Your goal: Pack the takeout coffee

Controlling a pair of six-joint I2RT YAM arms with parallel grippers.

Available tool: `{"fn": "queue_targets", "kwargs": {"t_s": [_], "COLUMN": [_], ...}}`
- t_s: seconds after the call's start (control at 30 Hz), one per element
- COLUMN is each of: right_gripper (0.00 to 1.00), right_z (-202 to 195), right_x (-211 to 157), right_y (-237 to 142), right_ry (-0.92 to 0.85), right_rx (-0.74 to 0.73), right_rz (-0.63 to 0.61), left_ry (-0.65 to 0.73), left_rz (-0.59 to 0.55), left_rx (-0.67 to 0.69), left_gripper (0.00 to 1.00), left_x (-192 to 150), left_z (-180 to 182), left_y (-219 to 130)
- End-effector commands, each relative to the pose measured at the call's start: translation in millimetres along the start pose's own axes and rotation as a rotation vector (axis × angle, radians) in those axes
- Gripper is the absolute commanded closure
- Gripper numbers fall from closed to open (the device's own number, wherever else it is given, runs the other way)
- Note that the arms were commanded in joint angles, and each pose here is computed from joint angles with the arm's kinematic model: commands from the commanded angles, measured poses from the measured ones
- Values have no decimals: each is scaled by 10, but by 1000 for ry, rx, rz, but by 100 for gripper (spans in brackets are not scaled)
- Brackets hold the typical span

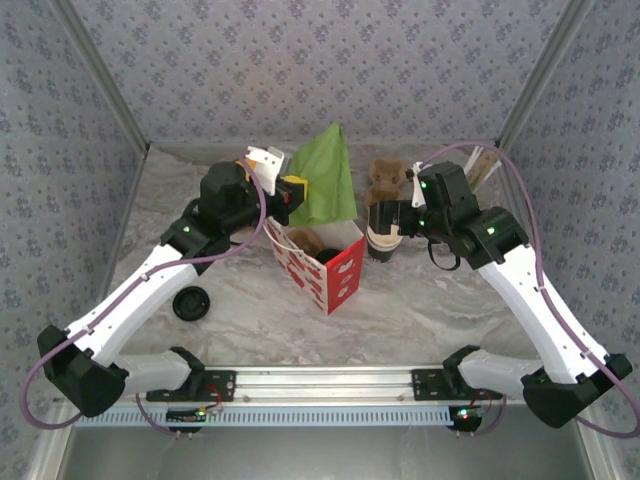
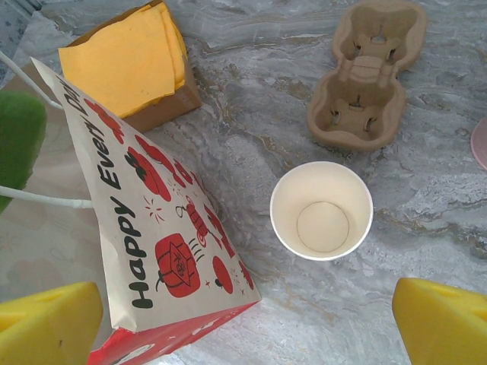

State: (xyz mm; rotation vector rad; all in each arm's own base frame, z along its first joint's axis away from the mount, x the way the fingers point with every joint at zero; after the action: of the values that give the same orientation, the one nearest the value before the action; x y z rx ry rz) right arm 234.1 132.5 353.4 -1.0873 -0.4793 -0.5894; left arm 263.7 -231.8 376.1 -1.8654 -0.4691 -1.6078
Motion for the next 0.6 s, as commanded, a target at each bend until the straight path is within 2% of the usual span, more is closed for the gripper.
{"fn": "queue_targets", "kwargs": {"t_s": [0.0, 0.23, 0.5, 0.57], "right_gripper": [0, 0, 0, 0], "right_z": [-30, -34, -42, -40], "right_x": [-40, -48, -59, -62], "right_y": [-30, -32, -6, 9], "right_ry": [9, 8, 9, 6], "right_rx": [-18, -18, -20, -21], "right_rz": [8, 9, 10, 15], "left_ry": [36, 17, 26, 26], "left_rz": [-18, 49, 96, 103], "left_rx": [-51, -90, -63, -63], "left_gripper": [100, 100, 100, 68], "left_x": [26, -197, -349, -357], "left_z": [-82, -113, -103, -107], "left_y": [-58, -20, -134, -144]}}
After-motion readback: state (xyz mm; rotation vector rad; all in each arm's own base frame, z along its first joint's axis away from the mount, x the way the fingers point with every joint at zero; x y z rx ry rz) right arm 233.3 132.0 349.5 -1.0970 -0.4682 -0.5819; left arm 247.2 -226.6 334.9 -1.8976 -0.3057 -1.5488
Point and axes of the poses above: each hand's point on the last joint's axis, 136 mm out from that joint toward the fingers, its own y axis out along the fingers, its own z axis along the line the jaws close on, x = y × z, the point moved 6 cm from there along -y, back along the fingers, and after that the axes turned 11 degrees about y, right-handed, at the moved point
